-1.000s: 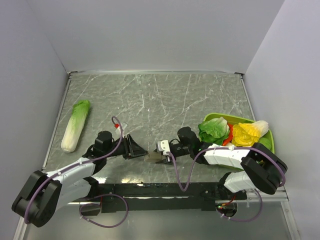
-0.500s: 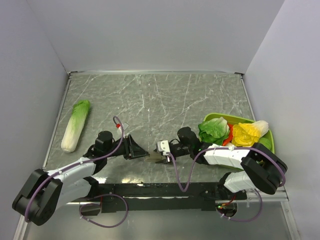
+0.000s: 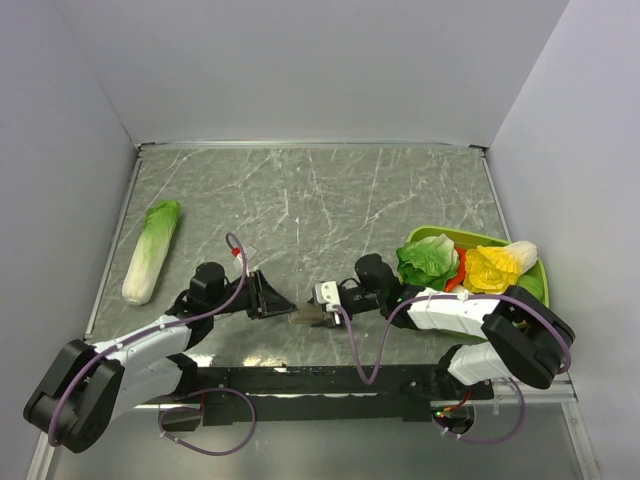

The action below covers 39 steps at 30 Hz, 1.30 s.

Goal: Unload the batteries from the remote control

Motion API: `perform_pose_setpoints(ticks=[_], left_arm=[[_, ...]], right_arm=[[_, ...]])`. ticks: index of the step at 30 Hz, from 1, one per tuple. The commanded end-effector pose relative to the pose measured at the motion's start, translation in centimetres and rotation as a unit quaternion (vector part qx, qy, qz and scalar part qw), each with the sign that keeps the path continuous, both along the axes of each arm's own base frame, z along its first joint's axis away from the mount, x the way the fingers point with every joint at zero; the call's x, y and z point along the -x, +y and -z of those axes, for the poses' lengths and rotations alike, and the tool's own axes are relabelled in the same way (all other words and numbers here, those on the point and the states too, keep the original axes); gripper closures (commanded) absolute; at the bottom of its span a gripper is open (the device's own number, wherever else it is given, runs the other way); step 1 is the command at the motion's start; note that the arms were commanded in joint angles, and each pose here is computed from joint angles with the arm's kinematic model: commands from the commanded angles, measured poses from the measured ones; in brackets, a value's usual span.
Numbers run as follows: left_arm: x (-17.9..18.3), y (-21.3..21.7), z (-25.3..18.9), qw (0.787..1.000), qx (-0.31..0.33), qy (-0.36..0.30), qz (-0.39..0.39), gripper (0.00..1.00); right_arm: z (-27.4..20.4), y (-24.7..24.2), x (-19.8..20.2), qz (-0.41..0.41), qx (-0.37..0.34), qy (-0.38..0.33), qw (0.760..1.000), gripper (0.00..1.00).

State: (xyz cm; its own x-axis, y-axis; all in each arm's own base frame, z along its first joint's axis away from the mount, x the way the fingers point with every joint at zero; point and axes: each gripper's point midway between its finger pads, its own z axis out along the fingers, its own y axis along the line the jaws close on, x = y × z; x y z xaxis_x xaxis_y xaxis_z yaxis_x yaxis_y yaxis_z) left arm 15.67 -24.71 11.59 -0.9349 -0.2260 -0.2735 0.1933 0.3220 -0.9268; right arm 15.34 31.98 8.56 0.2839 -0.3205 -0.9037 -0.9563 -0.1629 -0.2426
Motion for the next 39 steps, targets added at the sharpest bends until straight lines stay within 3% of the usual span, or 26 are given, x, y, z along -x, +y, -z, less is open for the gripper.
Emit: perform_pose_setpoints(ticks=[1,5,18,21,22,26,34,39], left_arm=[[0.0,-0.3,-0.8,1.000,0.015,-0.015,0.008,0.63],[-0.2,-0.3,-0.6,1.000,0.009,-0.011,0.005,0.59],[-0.3,-0.4,-0.2,1.000,0.005,-0.008,0.009,0.61],[-0.3,-0.5,-0.3,1.000,0.009,-0.008,0.012,0.70],[-0.2,-0.5,-0.3,1.000,0.009,-0.009,0.014,0.78],[-0.1,-0.6,-0.2,1.000,0.008,-0.005,0.016,0.99],[-0.1,-0.4,1.0,1.000,0.006,0.020,-0.001,0.99],[-1.1,0.2,1.2,0.999,-0.010,0.015,-0.040,0.99]], right_arm=[[-1.0,0.5,0.9,-0.034,-0.016,-0.014,0.999,0.67],[-1.0,0.4,0.8,-0.035,-0.015,-0.015,0.999,0.68],[-0.9,0.5,1.0,-0.042,-0.014,-0.016,0.999,0.68],[-0.9,0.5,1.0,-0.041,-0.014,-0.017,0.999,0.68],[-0.9,0.5,1.0,-0.041,-0.014,-0.015,0.999,0.68],[-1.1,0.7,0.3,-0.027,-0.013,-0.019,0.999,0.54],[-1.5,0.7,-0.4,-0.002,-0.020,-0.023,1.000,0.31],[-3.0,0.5,-0.4,0.016,-0.026,-0.011,0.999,0.28]])
